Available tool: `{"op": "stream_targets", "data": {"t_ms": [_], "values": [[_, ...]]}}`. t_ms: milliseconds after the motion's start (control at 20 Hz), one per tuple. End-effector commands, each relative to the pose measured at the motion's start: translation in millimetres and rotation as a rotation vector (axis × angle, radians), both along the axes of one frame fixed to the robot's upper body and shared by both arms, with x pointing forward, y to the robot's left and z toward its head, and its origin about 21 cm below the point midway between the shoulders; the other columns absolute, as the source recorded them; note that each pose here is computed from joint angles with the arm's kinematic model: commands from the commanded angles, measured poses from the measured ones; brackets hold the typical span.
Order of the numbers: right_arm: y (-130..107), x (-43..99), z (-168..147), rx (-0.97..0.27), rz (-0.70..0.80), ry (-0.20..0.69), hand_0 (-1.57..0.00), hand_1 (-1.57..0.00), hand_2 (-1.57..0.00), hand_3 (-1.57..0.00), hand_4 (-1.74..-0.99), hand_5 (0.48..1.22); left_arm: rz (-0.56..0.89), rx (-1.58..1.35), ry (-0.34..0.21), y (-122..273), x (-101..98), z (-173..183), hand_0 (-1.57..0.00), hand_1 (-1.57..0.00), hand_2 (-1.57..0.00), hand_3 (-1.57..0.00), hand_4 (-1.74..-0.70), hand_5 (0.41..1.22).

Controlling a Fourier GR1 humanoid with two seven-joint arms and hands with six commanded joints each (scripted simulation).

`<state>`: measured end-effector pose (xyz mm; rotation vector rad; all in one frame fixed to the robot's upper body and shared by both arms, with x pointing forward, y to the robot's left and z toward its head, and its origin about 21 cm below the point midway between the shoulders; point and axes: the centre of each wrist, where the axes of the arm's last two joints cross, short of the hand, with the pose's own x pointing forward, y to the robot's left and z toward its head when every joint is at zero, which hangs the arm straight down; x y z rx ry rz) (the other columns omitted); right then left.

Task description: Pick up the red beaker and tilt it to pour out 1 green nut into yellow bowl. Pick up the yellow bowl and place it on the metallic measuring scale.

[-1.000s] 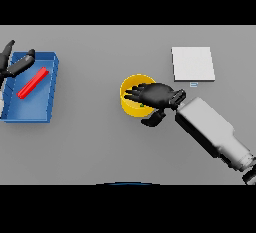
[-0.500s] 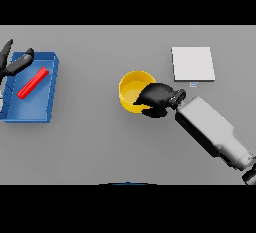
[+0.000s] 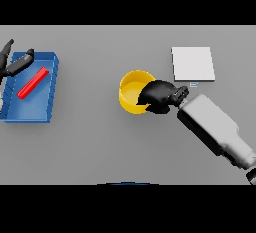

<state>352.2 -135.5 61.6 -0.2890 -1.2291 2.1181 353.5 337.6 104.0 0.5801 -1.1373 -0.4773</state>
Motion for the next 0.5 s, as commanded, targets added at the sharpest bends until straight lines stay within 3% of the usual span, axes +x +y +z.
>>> {"op": "stream_targets", "data": {"t_ms": [0,200,450], "values": [[-2,-0.2,5,0.005,-0.001,0.004,-1.52,-1.52,-1.41,-1.18,-1.724,1.209,-0.005,0.005,-0.002,-4,0.8,1,0.00,0.00,0.00,0.00,-0.78,0.704],[-9,-0.3,30,0.005,-0.019,-0.001,-1.55,-1.55,-1.48,-1.16,-1.734,1.216,-0.007,0.012,-0.001,-3,-2.1,-1,0.00,0.00,0.00,0.00,-0.77,0.705],[-19,0.5,51,-0.019,-0.089,-0.082,-1.56,-1.56,-1.47,-1.19,-1.739,1.219,0.000,-0.015,-0.006,-1,-0.3,3,0.00,0.00,0.00,0.00,-0.79,0.702]]}}
